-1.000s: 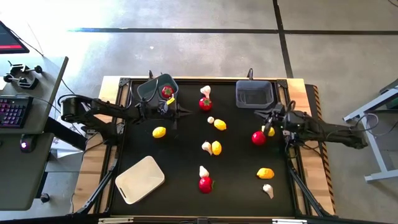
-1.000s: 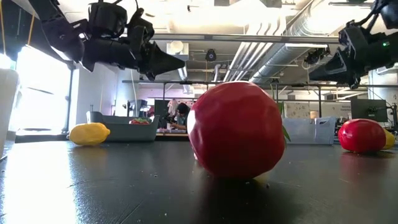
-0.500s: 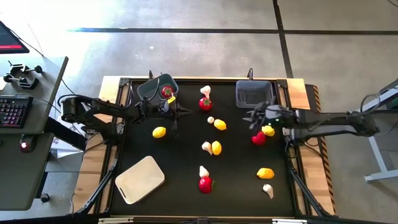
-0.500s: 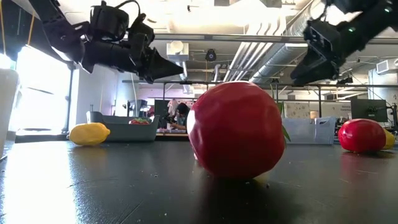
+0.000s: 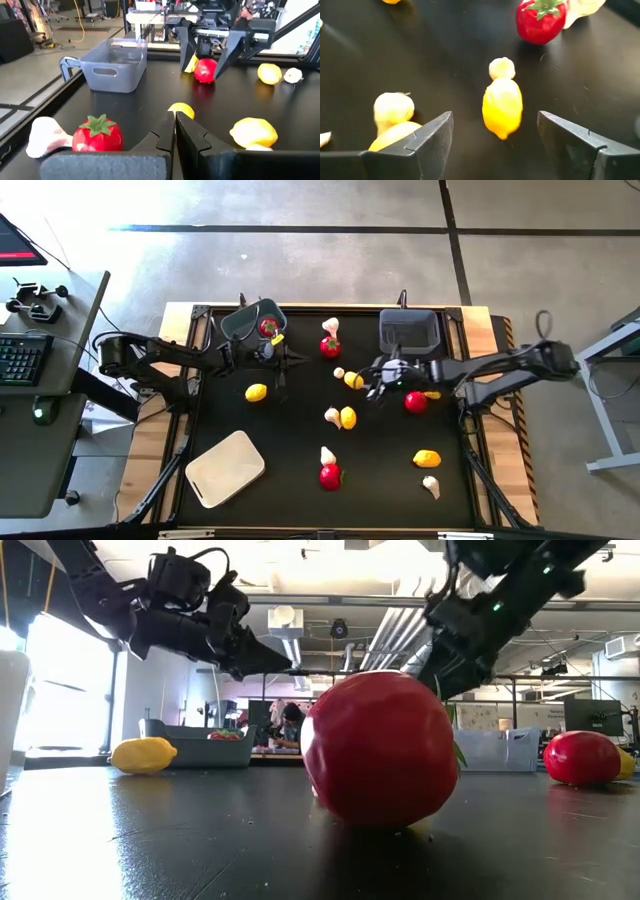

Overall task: Sort produce into baskets
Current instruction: Put the yellow lemon into the white bin

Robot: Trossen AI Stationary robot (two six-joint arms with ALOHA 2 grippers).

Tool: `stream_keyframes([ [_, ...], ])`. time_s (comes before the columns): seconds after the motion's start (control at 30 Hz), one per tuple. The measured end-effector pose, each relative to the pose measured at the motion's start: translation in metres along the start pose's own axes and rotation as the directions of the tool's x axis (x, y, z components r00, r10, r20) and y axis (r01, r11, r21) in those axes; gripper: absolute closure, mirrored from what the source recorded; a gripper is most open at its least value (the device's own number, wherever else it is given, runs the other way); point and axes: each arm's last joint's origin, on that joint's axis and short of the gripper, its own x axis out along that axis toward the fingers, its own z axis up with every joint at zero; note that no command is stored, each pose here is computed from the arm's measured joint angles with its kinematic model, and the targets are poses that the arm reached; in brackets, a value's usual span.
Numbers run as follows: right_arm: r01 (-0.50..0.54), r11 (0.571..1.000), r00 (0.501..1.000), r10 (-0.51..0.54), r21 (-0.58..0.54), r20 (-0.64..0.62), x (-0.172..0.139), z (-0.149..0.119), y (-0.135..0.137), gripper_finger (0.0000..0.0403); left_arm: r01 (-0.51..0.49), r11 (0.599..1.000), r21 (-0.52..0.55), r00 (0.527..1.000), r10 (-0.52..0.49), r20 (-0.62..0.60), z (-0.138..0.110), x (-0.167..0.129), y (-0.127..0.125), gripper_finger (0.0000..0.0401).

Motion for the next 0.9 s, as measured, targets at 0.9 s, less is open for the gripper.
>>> stream_keyframes([
  [0.9, 0.146, 0.986, 0.985, -0.153, -0.080, -0.077, 0.079, -0.036, 0.008, 0.0134, 0.058, 0.982, -0.178, 0.998, -0.064, -0.026, -0.003, 0.000, -0.002, 0.0401],
])
